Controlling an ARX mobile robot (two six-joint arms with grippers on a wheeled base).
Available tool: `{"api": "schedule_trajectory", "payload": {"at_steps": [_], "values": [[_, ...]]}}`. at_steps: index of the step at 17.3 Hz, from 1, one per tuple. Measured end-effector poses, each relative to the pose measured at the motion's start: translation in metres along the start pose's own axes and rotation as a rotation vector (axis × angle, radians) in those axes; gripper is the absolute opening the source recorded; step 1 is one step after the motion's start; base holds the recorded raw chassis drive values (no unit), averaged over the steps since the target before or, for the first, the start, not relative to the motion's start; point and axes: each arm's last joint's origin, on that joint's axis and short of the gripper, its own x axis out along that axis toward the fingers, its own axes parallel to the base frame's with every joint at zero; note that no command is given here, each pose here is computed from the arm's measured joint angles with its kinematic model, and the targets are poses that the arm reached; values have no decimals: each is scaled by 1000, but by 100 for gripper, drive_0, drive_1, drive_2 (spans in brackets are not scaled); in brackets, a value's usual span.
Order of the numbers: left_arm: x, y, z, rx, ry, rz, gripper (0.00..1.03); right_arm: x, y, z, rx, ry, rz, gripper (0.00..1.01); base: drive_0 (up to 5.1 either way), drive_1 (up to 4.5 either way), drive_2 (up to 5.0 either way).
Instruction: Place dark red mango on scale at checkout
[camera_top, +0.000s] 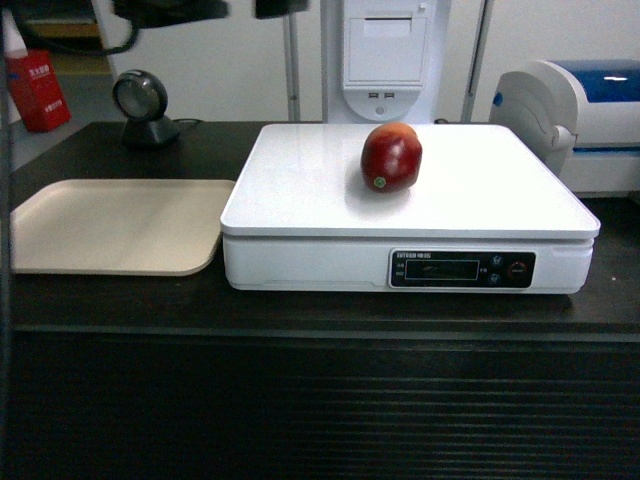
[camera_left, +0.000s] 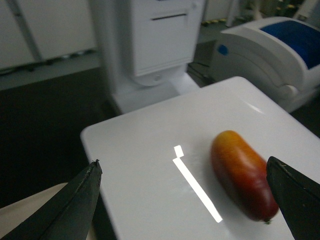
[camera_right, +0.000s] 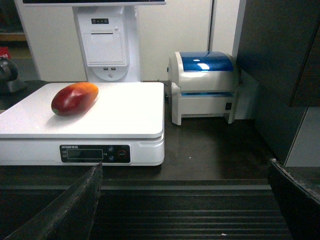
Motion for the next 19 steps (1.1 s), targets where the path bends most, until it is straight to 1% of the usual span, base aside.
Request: {"api": "schedule_trajectory", "payload": {"at_steps": [1, 2, 3, 4, 8, 9, 10, 11, 12, 14, 15, 16, 17, 19], "values": [[-22, 11, -2, -9, -34, 56, 98, 0, 0, 0, 0, 0, 0, 98, 0, 0, 0], [-30, 14, -2, -9, -48, 75, 98, 0, 0, 0, 0, 0, 0, 98, 0, 0, 0], [-32, 14, -2, -9, -51, 80, 98, 0, 0, 0, 0, 0, 0, 98, 0, 0, 0], [-46, 18, -3, -8, -73, 113, 98, 0, 0, 0, 0, 0, 0, 98, 0, 0, 0], [-83, 19, -3, -1, -133, 178, 98, 0, 0, 0, 0, 0, 0, 98, 0, 0, 0], [-99, 17, -3, 3, -161, 204, 98, 0, 0, 0, 0, 0, 0, 98, 0, 0, 0], [-118, 17, -6, -7, -181, 248, 98, 0, 0, 0, 0, 0, 0, 98, 0, 0, 0], [-137, 16, -12, -12, -192, 277, 98, 0, 0, 0, 0, 0, 0, 98, 0, 0, 0], [-152, 17, -20, -25, -196, 310, 98, 0, 0, 0, 0, 0, 0, 98, 0, 0, 0], [-175, 26, -44, -57, -180, 404, 98, 0, 0, 0, 0, 0, 0, 98, 0, 0, 0], [-185, 30, -53, -69, -170, 445, 98, 0, 0, 0, 0, 0, 0, 98, 0, 0, 0], [-193, 32, -58, -78, -162, 466, 98, 0, 0, 0, 0, 0, 0, 98, 0, 0, 0], [-202, 30, -60, -76, -171, 475, 98, 0, 0, 0, 0, 0, 0, 98, 0, 0, 0], [-211, 30, -56, -71, -194, 487, 98, 0, 0, 0, 0, 0, 0, 98, 0, 0, 0]]}}
